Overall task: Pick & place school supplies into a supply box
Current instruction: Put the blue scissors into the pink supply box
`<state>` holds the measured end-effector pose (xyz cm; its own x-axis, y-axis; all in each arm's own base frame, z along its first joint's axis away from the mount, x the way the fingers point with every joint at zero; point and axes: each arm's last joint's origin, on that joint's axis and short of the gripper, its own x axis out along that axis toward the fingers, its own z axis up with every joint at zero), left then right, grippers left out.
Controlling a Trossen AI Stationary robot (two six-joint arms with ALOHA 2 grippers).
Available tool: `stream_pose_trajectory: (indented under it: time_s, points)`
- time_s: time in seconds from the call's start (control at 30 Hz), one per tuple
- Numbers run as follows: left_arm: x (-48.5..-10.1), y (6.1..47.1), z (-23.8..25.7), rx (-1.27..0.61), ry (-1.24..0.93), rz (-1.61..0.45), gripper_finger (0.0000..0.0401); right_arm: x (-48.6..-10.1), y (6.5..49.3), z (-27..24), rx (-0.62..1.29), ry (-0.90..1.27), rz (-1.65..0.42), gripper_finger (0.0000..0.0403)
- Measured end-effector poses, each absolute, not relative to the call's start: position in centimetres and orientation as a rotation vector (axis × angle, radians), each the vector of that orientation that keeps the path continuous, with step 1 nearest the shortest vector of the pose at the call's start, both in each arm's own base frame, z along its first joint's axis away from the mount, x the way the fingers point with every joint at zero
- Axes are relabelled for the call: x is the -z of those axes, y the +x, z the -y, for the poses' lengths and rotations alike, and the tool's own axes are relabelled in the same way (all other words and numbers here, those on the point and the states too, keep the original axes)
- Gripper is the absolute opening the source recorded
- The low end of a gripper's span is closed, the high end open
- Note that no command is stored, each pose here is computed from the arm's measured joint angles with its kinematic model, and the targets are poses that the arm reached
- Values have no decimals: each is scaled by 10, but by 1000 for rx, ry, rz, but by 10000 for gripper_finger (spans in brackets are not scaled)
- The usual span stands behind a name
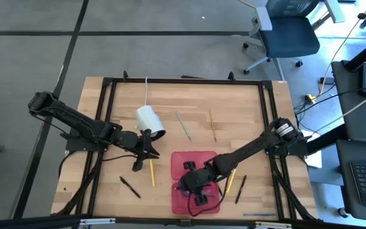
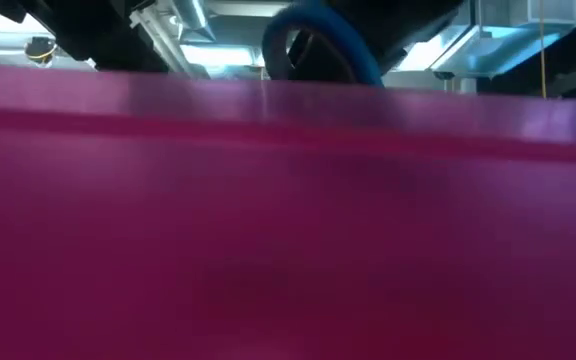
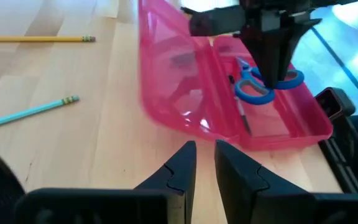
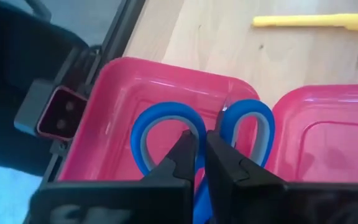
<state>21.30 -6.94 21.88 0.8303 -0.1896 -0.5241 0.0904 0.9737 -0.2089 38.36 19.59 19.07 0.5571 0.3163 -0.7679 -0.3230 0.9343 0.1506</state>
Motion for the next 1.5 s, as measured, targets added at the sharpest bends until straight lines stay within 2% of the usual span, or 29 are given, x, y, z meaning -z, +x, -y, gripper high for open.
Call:
stream_pose_trajectory:
  time_s: [0.43, 0.73, 0.9, 1.3, 1.5]
  points:
    - [-218, 213, 69, 145, -176, -578, 49, -158, 384, -206, -449, -174, -960, 22]
    - [-218, 213, 68, 97, -163, -571, 51, -151, 380, -199, -344, -262, -1029, 8]
    - [-218, 213, 66, 49, -149, -560, 49, -150, 379, -200, -375, -239, -1045, 6]
    - [-218, 213, 66, 49, -149, -560, 49, -150, 378, -200, -393, -228, -1050, 46]
    - [-218, 213, 66, 49, -149, -560, 47, -151, 378, -200, -393, -228, -1052, 93]
